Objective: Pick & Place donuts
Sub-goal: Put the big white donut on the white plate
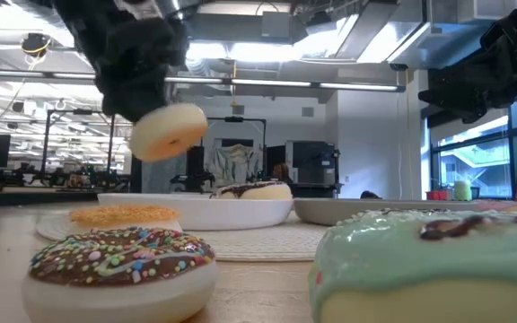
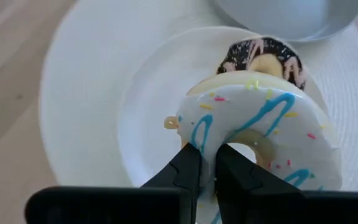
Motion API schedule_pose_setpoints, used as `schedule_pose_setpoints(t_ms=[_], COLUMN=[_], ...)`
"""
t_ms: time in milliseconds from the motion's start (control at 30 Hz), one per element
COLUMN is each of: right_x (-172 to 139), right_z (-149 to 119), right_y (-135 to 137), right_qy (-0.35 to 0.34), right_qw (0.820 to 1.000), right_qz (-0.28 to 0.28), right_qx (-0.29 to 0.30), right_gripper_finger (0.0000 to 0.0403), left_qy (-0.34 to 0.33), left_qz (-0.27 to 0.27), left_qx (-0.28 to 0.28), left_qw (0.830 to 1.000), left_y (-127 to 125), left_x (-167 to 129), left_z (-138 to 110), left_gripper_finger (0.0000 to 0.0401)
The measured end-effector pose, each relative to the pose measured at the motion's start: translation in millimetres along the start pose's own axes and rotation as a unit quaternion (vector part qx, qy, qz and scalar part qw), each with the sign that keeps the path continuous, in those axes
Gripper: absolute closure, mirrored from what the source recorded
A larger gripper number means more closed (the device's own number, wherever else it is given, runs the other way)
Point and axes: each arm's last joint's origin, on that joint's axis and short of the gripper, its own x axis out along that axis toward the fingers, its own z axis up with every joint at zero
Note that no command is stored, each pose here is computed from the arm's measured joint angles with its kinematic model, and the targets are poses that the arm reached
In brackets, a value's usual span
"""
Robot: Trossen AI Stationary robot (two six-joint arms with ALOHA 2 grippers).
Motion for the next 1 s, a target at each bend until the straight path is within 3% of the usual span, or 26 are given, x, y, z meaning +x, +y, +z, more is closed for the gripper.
schedule_pose_setpoints(t_ms=[167,400,1000], right_x=[0.0,0.0,0.0], right_z=[0.0,0.0,0.0], right_y=[0.0,0.0,-0.1], right_qy=[0.0,0.0,0.0], right_qw=[1.0,1.0,1.0], right_qz=[0.0,-0.001,-0.001], right_qx=[0.001,0.0,-0.001], right_gripper_finger=[0.0142,0.0142,0.0142], left_qy=[0.05,0.109,0.118], left_qz=[0.015,-0.009,-0.043], left_qx=[0.0,-0.015,-0.004], left_qw=[0.999,0.994,0.992], left_y=[0.9,0.8,3.2], left_x=[28.1,49.3,44.0], left_z=[-7.3,-13.8,-7.8], left_gripper_finger=[0.037,0.037,0.0343])
